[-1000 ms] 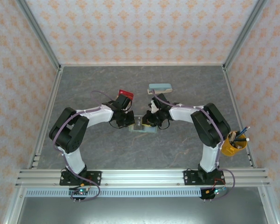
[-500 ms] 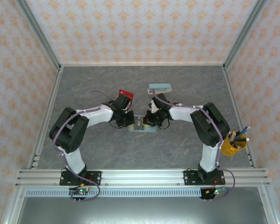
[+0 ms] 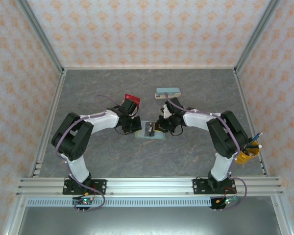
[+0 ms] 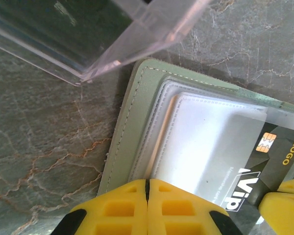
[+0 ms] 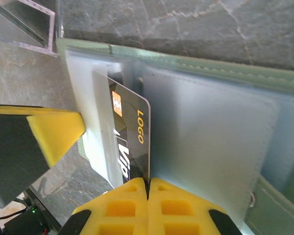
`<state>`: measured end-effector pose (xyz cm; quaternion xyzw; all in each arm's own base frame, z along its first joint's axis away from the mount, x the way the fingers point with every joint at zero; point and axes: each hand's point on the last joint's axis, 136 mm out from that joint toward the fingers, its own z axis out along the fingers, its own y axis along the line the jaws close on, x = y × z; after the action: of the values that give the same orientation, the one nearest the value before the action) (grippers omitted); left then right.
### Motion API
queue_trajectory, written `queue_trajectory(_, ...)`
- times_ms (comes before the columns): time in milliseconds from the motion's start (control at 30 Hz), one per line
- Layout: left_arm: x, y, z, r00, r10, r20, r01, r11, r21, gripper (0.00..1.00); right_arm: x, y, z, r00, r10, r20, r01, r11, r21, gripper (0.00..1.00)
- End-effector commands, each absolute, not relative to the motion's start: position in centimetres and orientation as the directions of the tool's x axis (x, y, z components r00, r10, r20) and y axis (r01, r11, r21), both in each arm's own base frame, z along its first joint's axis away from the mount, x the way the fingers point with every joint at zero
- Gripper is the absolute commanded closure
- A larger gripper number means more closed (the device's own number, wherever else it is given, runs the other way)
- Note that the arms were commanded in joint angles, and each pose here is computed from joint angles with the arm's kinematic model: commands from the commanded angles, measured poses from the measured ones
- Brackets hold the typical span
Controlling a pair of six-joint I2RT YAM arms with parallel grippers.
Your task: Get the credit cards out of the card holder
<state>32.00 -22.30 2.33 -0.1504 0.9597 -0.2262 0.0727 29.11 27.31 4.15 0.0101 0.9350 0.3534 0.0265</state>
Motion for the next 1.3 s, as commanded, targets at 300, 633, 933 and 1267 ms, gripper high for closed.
queue_trajectory(300, 32.2, -21.3, 5.8, -0.943, -0.293, -0.159, -0.200, 0.879, -0.433, 0.89, 28.1, 25.1, 5.9, -0.997, 0.024, -0.075, -0.030, 0.770, 0.637, 1.00)
queue_trajectory(633, 32.9, -22.4, 7.5, -0.916, -0.355, -0.184, -0.206, 0.813, -0.544, 0.68, 28.2, 24.6, 8.1, -0.995, 0.039, -0.094, -0.039, 0.709, 0.704, 1.00)
queue_trajectory(933, 33.3, -25.5, 9.4, -0.918, -0.375, -0.131, -0.157, 0.647, -0.746, 0.32, 28.9, 26.3, 10.8, -0.991, 0.035, -0.129, -0.082, 0.599, 0.797, 1.00)
queue_trajectory(1267, 34.4, -26.7, 10.8, -0.923, -0.382, -0.039, -0.136, 0.420, -0.898, 0.11, 29.6, 27.6, 13.8, -0.989, 0.028, -0.145, -0.116, 0.459, 0.881, 1.00)
